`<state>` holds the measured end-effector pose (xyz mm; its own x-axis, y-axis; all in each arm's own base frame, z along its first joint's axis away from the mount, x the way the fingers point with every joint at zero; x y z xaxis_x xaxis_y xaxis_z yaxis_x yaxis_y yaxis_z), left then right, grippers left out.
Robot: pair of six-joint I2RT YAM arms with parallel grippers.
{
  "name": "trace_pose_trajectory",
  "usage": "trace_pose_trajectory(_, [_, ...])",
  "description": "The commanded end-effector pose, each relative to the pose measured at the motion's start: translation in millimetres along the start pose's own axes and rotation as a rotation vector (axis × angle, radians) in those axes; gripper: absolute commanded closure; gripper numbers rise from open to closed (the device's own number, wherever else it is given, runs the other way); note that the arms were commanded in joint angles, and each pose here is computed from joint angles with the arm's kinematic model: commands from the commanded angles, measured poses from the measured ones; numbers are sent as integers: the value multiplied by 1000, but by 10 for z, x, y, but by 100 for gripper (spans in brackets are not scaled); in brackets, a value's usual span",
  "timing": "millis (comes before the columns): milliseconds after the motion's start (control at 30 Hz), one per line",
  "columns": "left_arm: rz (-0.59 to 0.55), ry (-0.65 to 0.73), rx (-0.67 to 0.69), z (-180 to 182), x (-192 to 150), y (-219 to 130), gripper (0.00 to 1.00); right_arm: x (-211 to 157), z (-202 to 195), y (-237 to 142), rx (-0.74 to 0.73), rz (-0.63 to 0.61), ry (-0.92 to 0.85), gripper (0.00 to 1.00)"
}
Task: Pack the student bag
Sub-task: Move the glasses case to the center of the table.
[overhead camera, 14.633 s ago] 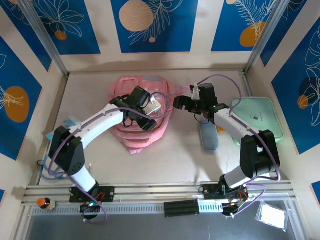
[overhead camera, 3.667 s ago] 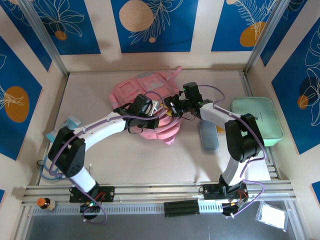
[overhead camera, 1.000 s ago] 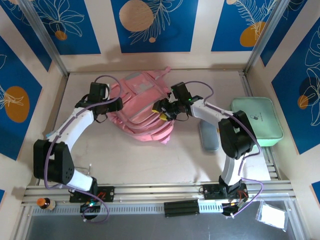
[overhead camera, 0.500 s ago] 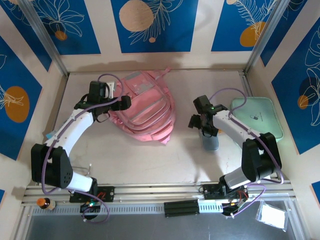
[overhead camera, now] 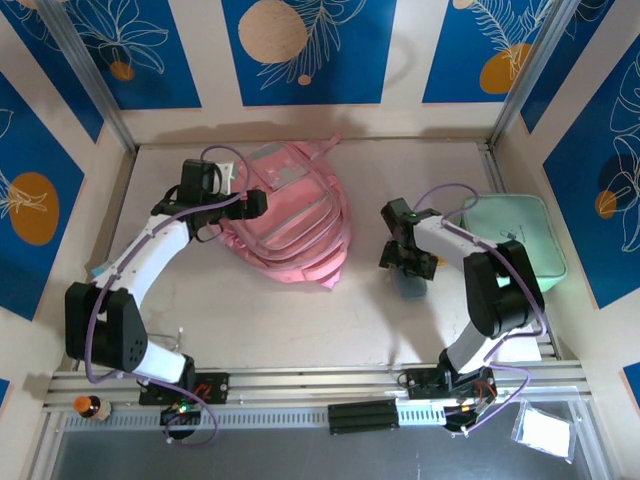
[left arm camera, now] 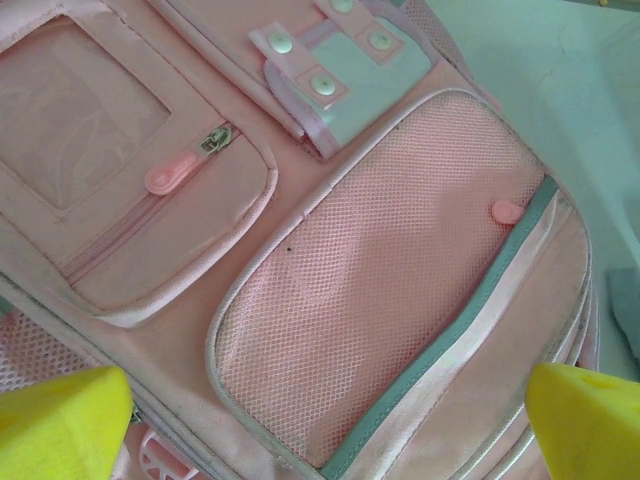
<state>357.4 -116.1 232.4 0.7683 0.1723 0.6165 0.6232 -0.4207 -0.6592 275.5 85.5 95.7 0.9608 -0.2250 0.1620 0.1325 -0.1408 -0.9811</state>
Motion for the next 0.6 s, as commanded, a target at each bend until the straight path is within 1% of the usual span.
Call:
trace_pose_trajectory(0, [-6, 16, -60, -142, 80, -12, 0, 41, 313, -45, 85, 6, -26, 14])
trace_pose_trajectory(133, [5, 18, -72, -189, 75, 9, 0, 111, 453, -98, 119, -1, -12, 14])
trace_pose_trajectory(200, [14, 23, -79, -215, 68, 13, 0, 138, 437, -166, 124, -15, -21, 10])
trace_pose_trajectory(233, [18, 29, -83, -236, 65, 15, 0, 145, 438, -203, 138, -28, -54, 8])
trace_pose_trajectory(300, [30, 43, -92, -274, 47, 25, 0, 172, 438, -297, 159, -55, -155, 1])
trace_pose_trajectory(400, [38, 69, -102, -336, 40, 40, 0, 205, 372, -344, 146, -59, -285, 1])
trace_pose_trajectory(567, [51, 97, -122, -439, 43, 87, 0, 145, 375, -221, 173, 3, -376, 1])
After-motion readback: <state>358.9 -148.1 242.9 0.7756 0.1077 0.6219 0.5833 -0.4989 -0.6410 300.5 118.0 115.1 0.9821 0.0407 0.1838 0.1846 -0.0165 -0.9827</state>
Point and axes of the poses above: each hand's point on the last joint's axis, 136 mm out from that joint toward the fingers, its own y axis out along the fingers, its own z axis along the line the jaws close on, x = y × z, the point moved 6 cm from there along -y, back along the fingers, and after that the axes turned 6 degrees about -y, right-handed, at the moved point
